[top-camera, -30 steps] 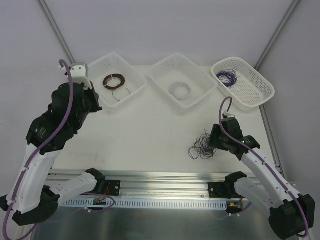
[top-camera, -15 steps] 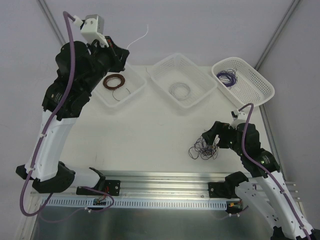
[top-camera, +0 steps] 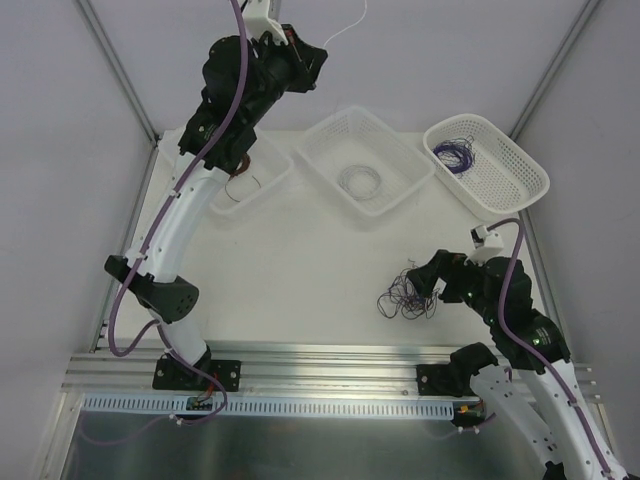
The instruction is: Untangle the cables
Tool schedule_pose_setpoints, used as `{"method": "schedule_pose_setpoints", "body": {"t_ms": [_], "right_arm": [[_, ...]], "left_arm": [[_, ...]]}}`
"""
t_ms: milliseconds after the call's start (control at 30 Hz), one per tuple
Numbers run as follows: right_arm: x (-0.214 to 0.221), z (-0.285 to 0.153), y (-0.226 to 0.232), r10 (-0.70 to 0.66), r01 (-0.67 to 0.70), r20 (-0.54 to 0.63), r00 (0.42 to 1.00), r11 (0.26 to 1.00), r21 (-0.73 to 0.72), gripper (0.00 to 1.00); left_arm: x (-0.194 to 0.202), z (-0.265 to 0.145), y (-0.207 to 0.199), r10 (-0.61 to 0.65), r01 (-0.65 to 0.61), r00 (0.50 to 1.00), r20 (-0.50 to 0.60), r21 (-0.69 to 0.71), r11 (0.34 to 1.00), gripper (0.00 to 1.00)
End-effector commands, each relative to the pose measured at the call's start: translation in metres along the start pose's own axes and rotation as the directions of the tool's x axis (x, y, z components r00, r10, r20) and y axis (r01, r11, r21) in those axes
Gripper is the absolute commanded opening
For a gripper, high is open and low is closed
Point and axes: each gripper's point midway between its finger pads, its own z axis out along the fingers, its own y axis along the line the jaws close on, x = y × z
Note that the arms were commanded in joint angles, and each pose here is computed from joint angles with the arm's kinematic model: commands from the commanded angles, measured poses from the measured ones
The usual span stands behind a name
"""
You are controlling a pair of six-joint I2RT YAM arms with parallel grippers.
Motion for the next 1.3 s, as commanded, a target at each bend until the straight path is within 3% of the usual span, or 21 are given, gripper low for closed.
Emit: {"method": "schedule_pose_setpoints", "body": {"t_ms": [0,133,333,567,833,900,1033,1133,1167,1267], "right_arm": [[0.001,-0.006,0.003,-0.026,0.027,0.006,1.0,0.999,-0.025,1.0],[0.002,-0.011,-0.003,-0.039,0.039,0.015,0.999,0.999,0.001,1.0],[0.005,-0.014,-0.008,-0.046,0.046,0.028,0.999,0.999,0.014,0.97],[0.019,-0.015,-0.018,-0.048,0.048,0.005,0.999,0.998,0.042,0.97],[0.027,-0.012,-0.025,-0.041,0.042,-0.017,0.999,0.997,0.063,0.97],[0.027,-0.011,-0.025,-0.038,0.04,-0.019,0.999,0.997,0.066,0.97],[0.029,-0.007,-0.027,-0.028,0.031,-0.04,0.999,0.996,0.085,0.97],[0.031,-0.002,-0.034,-0.007,0.016,-0.065,0.998,0.991,0.133,0.97],[0.032,-0.001,-0.035,-0.001,0.011,-0.071,0.997,0.99,0.141,0.97],[0.033,0.005,-0.039,0.017,-0.002,-0.088,0.996,0.985,0.171,0.97]], "left_arm": [[-0.073,-0.003,-0.024,0.001,-0.022,0.972,0.233,0.088,0.996,0.0],[-0.079,0.011,-0.025,-0.002,-0.028,0.96,0.28,0.102,0.994,0.0],[-0.033,0.057,0.004,0.06,-0.068,0.967,0.247,0.024,0.997,0.0],[0.098,0.122,0.065,0.145,-0.142,0.989,0.037,-0.077,0.987,0.0],[0.238,0.134,0.107,0.085,-0.109,0.971,-0.223,-0.096,0.989,0.03],[0.255,0.127,0.107,0.054,-0.08,0.963,-0.263,-0.09,0.993,0.04],[0.29,0.099,0.098,0.011,-0.03,0.927,-0.374,-0.046,0.999,0.16],[0.291,0.072,0.084,0.029,-0.044,0.912,-0.41,-0.028,0.999,0.38],[0.274,0.063,0.075,0.039,-0.049,0.919,-0.391,-0.015,0.999,0.54],[0.26,0.032,0.055,0.045,-0.047,0.912,-0.407,0.007,0.999,0.72]]}}
